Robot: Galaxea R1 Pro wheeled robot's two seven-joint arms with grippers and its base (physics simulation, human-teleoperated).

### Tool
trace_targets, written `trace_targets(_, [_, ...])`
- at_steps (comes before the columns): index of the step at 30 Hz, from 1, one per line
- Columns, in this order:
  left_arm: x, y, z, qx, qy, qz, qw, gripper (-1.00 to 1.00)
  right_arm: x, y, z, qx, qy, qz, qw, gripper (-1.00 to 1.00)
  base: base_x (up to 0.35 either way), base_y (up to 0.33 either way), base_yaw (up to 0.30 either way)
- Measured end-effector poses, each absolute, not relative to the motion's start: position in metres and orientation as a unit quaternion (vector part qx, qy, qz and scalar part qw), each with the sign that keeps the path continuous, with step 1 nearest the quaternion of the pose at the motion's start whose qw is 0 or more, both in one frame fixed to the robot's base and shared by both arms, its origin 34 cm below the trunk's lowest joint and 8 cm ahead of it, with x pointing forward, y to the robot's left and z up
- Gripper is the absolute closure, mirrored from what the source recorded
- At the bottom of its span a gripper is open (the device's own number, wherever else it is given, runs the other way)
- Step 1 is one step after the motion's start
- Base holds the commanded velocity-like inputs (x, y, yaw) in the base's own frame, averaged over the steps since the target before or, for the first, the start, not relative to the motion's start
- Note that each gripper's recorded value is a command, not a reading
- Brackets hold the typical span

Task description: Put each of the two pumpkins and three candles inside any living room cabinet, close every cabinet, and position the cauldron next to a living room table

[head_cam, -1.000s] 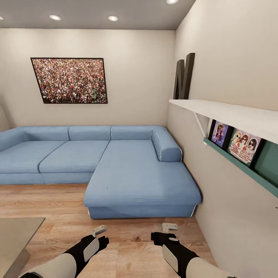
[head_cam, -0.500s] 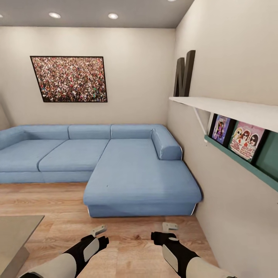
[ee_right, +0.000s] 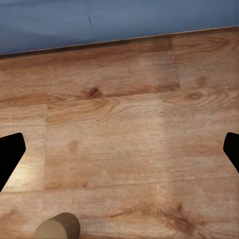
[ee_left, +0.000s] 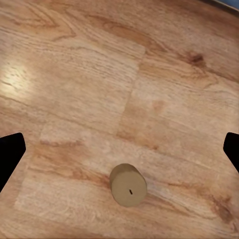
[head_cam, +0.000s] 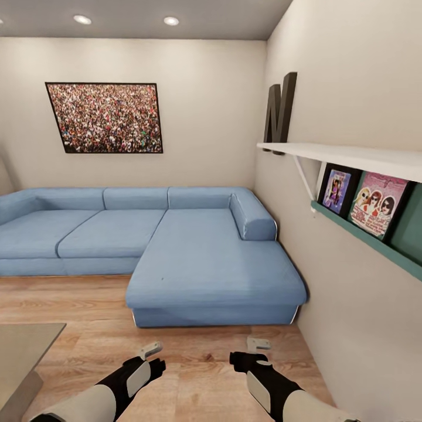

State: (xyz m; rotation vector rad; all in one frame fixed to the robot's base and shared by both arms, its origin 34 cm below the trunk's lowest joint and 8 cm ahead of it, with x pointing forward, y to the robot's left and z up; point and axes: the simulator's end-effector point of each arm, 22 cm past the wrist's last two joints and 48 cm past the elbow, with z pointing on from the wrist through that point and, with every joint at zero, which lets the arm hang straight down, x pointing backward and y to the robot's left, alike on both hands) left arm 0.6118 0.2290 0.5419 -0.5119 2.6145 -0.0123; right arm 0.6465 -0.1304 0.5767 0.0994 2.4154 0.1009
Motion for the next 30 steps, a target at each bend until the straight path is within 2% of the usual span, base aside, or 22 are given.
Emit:
trace_targets(9, [0.613,0.211,0.526,-0.176,0.955,-0.044,0.237,-1.0,0.645,-0.133,0.56,0.039,0.934,0.038,0.353,-1.0,0.0,0.0,0.0])
trace_targets(30, [0.594,0.207,0.479,-0.166,0.964,-0.047,0.202,-1.0,0.64,-0.133,0.519,0.04,0.934,0.037,0.354,-1.0,0.0,0.0,0.0])
